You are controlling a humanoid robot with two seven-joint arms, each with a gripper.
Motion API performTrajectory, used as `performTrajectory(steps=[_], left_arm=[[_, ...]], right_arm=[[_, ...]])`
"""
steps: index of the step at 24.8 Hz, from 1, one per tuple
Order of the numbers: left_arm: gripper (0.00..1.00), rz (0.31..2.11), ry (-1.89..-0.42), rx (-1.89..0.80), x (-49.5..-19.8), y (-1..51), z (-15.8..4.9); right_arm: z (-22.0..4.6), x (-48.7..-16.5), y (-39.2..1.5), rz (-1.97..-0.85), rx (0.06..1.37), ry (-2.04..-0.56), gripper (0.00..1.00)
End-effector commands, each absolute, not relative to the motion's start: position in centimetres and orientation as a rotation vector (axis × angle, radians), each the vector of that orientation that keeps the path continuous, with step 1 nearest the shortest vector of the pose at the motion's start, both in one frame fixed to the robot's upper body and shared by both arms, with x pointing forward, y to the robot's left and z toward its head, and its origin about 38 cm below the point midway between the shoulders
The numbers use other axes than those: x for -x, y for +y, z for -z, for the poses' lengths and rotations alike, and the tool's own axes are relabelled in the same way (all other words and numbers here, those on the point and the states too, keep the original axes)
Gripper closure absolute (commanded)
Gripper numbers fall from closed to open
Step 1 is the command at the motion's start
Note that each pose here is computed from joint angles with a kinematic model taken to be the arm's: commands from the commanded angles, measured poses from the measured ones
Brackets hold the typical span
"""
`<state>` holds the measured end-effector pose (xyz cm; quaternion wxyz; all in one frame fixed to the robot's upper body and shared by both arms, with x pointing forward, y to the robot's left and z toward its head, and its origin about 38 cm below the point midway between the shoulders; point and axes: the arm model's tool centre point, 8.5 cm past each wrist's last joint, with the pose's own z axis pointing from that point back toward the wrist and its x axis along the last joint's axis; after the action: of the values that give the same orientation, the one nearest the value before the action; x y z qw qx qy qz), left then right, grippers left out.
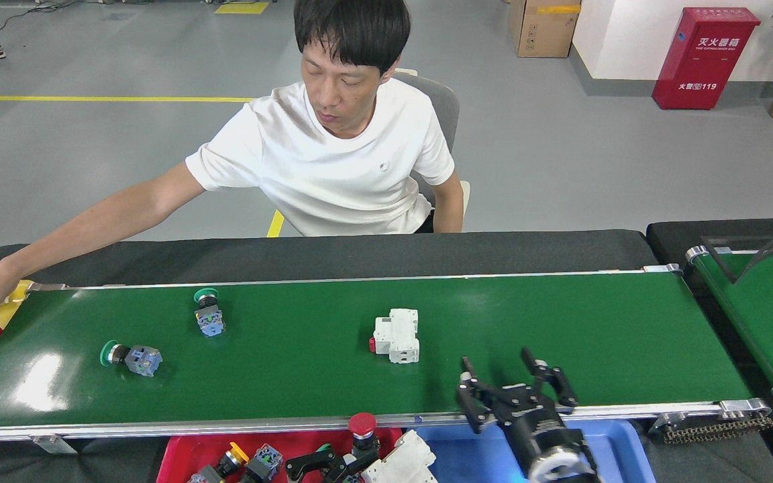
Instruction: Pick switch part from conveyor to tray
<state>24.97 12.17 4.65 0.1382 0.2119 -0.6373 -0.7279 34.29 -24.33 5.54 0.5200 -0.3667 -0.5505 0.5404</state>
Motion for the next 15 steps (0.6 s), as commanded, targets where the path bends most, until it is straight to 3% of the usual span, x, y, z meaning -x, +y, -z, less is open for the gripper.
performTrajectory(steps=[1, 2, 4, 5, 6, 11, 15], left_arm=[[0.73, 2.141, -1.827, -0.625, -24.6, 12.1, -4.5], [0.64, 2.172, -1.798, -0.628, -24.3, 12.1, -4.0], [0.36, 2.211, -1.758, -0.628, -23.4, 11.7, -3.2], [0.22, 2.213, -1.755, -0.627, -23.3, 11.3, -3.0], [0.00, 2.212, -1.752, -0.629, -23.2, 11.1, -3.0], [0.00, 2.161, -1.763, -0.641, -23.2, 11.1, -3.4], [0.00, 1.908, -1.710, -0.753, -25.3, 16.6, -4.7]], right_arm=[[-6.9, -33.6, -27.3, -1.283, 0.880, -1.423, 0.01], [-7.0, -33.1, -28.6, -1.262, 0.891, -1.425, 0.01], [-7.6, -32.5, -31.6, -1.214, 0.954, -1.415, 0.01], [-7.5, -32.2, -32.5, -1.203, 0.965, -1.401, 0.01], [-7.5, -31.9, -33.1, -1.194, 0.976, -1.390, 0.01], [-7.3, -31.6, -33.1, -1.184, 0.975, -1.390, 0.01], [-7.6, -31.5, -32.1, -1.150, 0.971, -1.413, 0.01]])
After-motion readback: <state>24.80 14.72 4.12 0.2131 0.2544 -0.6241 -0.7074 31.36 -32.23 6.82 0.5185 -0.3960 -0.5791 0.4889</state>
